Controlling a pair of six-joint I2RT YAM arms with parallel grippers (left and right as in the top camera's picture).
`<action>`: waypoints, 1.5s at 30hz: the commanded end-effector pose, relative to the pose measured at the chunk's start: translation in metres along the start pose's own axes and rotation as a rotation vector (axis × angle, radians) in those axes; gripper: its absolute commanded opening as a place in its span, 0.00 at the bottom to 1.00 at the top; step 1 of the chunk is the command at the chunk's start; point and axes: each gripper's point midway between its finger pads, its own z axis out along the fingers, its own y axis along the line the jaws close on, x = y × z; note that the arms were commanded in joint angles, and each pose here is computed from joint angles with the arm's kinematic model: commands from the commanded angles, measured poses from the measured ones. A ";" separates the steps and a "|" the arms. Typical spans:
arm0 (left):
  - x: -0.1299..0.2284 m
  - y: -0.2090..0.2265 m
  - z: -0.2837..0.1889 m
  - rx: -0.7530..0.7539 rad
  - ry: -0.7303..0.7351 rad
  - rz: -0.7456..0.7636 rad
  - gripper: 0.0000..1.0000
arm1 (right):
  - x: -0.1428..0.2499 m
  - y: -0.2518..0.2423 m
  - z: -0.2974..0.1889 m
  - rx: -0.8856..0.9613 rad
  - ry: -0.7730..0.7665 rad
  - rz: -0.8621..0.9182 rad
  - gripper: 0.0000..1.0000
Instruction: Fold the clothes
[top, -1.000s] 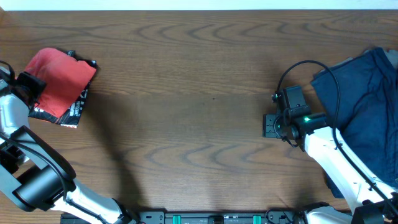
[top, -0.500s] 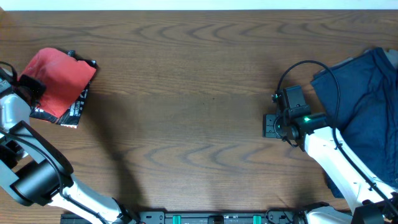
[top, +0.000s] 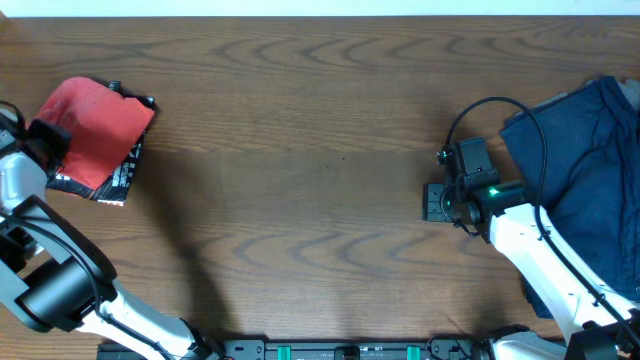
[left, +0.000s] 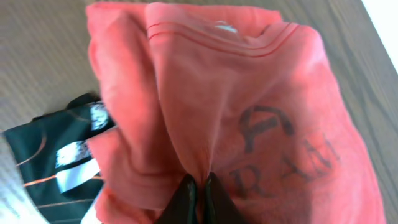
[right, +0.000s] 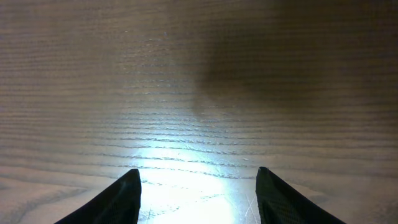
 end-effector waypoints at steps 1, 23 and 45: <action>-0.009 0.014 -0.012 -0.017 -0.017 -0.027 0.06 | -0.007 -0.003 -0.005 0.013 -0.026 -0.001 0.58; 0.011 0.141 -0.034 -0.547 -0.025 -0.132 0.10 | -0.008 -0.006 -0.005 0.028 -0.029 0.000 0.59; -0.021 0.030 -0.087 -0.223 -0.157 -0.041 0.82 | -0.010 -0.020 -0.005 0.059 -0.032 0.096 0.61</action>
